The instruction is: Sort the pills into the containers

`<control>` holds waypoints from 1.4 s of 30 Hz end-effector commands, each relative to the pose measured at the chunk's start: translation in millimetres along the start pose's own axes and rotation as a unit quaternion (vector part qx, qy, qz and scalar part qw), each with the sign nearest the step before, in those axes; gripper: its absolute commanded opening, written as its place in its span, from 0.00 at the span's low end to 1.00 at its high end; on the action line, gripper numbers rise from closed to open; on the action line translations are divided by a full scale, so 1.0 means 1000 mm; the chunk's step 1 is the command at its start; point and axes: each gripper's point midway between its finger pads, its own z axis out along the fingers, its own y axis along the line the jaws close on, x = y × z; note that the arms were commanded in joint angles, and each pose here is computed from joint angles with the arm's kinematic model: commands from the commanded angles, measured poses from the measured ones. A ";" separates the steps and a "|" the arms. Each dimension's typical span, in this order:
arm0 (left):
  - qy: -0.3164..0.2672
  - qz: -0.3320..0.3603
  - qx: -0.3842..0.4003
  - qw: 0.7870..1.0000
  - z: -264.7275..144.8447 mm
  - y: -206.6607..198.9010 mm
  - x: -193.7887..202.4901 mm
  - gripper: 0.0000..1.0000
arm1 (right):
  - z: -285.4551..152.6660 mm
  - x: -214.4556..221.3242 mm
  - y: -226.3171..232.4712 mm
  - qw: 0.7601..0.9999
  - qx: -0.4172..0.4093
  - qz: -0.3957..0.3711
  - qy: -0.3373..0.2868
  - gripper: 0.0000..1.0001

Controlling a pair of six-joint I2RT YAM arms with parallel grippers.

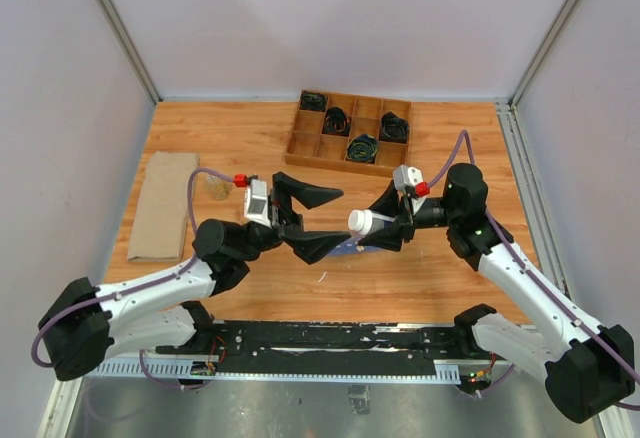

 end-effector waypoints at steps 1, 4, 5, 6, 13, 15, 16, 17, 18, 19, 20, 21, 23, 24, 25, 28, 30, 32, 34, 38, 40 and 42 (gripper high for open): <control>0.031 -0.060 -0.116 0.991 -0.016 0.026 0.006 0.99 | -0.006 -0.001 -0.007 0.999 0.022 -0.050 0.007 0.11; 0.035 -0.115 -0.157 0.980 -0.027 0.029 0.007 0.99 | -0.008 0.003 -0.010 0.997 0.032 -0.072 0.016 0.12; 0.028 -0.138 -0.158 0.977 -0.032 0.027 0.009 0.99 | -0.009 0.004 -0.012 0.996 0.036 -0.082 0.018 0.12; 0.016 -0.166 -0.157 0.974 -0.036 0.024 0.008 0.99 | -0.009 0.006 -0.013 0.995 0.039 -0.086 0.020 0.12; 0.014 -0.316 -0.204 0.926 -0.033 0.021 0.019 0.96 | -0.011 0.013 -0.019 0.992 0.056 -0.109 0.026 0.12; 0.014 -0.311 -0.240 0.920 -0.031 0.025 0.022 0.95 | -0.011 0.013 -0.020 0.992 0.057 -0.108 0.027 0.12; 0.017 -0.305 -0.266 0.915 -0.030 0.029 0.024 0.95 | -0.011 0.014 -0.020 0.992 0.057 -0.108 0.027 0.12; 0.021 -0.301 -0.290 0.908 -0.030 0.031 0.027 0.95 | -0.011 0.014 -0.020 0.992 0.057 -0.108 0.027 0.12; 0.026 -0.297 -0.316 0.901 -0.031 0.036 0.031 0.95 | -0.011 0.014 -0.020 0.992 0.057 -0.108 0.028 0.12; 0.031 -0.293 -0.338 0.894 -0.032 0.040 0.035 0.95 | -0.011 0.015 -0.020 0.992 0.057 -0.108 0.028 0.12; 0.039 -0.292 -0.357 0.886 -0.033 0.045 0.041 0.95 | -0.011 0.015 -0.020 0.992 0.056 -0.108 0.028 0.12; 0.044 -0.290 -0.365 0.884 -0.032 0.047 0.043 0.95 | -0.011 0.015 -0.020 0.992 0.056 -0.108 0.028 0.12; 0.053 -0.287 -0.379 0.878 -0.029 0.051 0.048 0.93 | -0.011 0.015 -0.019 0.992 0.055 -0.106 0.028 0.12; 0.056 -0.284 -0.380 0.878 -0.026 0.051 0.049 0.93 | -0.011 0.015 -0.019 0.992 0.055 -0.107 0.028 0.12; 0.058 -0.281 -0.385 0.877 -0.025 0.053 0.050 0.91 | -0.011 0.015 -0.019 0.992 0.055 -0.107 0.027 0.12; 0.064 -0.272 -0.398 0.874 -0.020 0.056 0.051 0.88 | -0.011 0.015 -0.019 0.992 0.055 -0.106 0.027 0.12; 0.067 -0.269 -0.399 0.874 -0.017 0.056 0.051 0.84 | -0.011 0.015 -0.019 0.992 0.054 -0.106 0.027 0.12; 0.071 -0.270 -0.395 0.875 -0.014 0.055 0.052 0.81 | -0.010 0.015 -0.019 0.993 0.054 -0.105 0.027 0.12; 0.074 -0.272 -0.391 0.876 -0.011 0.052 0.052 0.79 | -0.010 0.015 -0.020 0.993 0.054 -0.103 0.028 0.12; 0.076 -0.274 -0.385 0.878 -0.008 0.049 0.052 0.74 | -0.010 0.015 -0.020 0.993 0.054 -0.102 0.028 0.12; 0.078 -0.275 -0.383 0.878 -0.006 0.048 0.053 0.71 | -0.010 0.016 -0.021 0.993 0.056 -0.101 0.029 0.12; 0.081 -0.277 -0.381 0.878 -0.006 0.046 0.055 0.69 | -0.010 0.016 -0.021 0.993 0.056 -0.101 0.029 0.12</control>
